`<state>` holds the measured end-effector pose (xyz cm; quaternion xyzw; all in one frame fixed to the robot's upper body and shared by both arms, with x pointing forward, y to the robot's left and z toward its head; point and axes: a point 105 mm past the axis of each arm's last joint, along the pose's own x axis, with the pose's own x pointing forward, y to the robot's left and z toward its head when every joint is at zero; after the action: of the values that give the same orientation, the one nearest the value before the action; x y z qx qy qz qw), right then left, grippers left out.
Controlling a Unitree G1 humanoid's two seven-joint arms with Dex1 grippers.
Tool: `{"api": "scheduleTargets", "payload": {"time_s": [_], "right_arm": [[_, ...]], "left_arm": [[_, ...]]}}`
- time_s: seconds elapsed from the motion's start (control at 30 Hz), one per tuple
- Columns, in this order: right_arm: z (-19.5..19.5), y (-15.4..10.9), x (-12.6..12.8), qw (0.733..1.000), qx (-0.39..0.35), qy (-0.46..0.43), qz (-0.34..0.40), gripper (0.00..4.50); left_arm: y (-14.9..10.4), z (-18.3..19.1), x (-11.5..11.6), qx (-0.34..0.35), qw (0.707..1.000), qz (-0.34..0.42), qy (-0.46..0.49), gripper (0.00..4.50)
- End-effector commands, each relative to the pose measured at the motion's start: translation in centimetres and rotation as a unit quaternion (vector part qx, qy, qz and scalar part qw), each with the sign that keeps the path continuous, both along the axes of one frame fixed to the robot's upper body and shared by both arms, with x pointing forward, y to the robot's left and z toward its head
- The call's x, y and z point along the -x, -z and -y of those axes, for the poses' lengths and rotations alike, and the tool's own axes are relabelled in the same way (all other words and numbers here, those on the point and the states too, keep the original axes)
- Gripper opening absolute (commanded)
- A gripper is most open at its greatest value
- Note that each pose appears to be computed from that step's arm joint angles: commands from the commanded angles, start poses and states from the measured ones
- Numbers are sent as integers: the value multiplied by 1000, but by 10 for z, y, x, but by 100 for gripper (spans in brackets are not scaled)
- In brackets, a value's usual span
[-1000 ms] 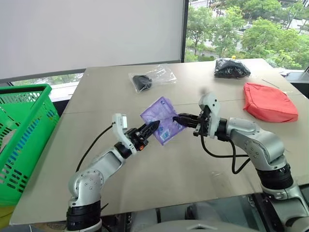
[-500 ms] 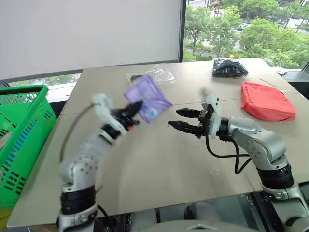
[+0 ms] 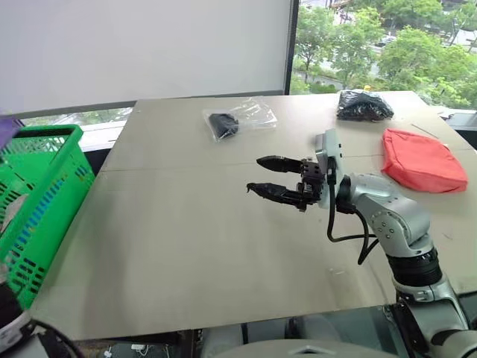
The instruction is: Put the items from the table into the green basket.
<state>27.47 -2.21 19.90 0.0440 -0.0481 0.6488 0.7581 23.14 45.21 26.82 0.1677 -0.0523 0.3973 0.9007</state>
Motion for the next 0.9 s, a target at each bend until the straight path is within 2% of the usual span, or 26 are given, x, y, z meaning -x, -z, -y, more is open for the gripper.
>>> {"api": "scheduleTargets", "payload": {"time_s": [0.03,0.17,0.27,0.43,0.47,0.53,0.6,0.7,0.8,0.9], "right_arm": [[-2,-12,1,1000,-14,-11,26,319],[-4,-10,0,999,-13,-11,29,319],[-3,-11,-1,999,-15,-8,30,327],[0,-9,-2,999,-11,5,33,327],[1,-9,-3,999,-11,10,35,327],[7,-6,-7,999,-7,31,41,327],[19,3,-12,998,7,56,40,327],[46,26,-21,992,39,116,31,327],[82,60,-31,977,94,189,18,327],[116,90,-33,959,139,245,6,327]], "left_arm": [[-4,-3,5,-14,1000,5,2,38],[18,-5,0,11,1000,-14,17,38],[23,-3,-3,12,999,-17,26,175],[6,3,-10,-22,999,25,38,415],[2,5,-11,-34,998,39,42,448],[5,22,-24,-27,993,54,100,448],[20,55,-42,-9,979,48,197,448],[57,133,-58,36,926,7,375,448],[108,211,-47,90,848,-69,518,448],[155,242,-31,110,814,-146,552,448]]}}
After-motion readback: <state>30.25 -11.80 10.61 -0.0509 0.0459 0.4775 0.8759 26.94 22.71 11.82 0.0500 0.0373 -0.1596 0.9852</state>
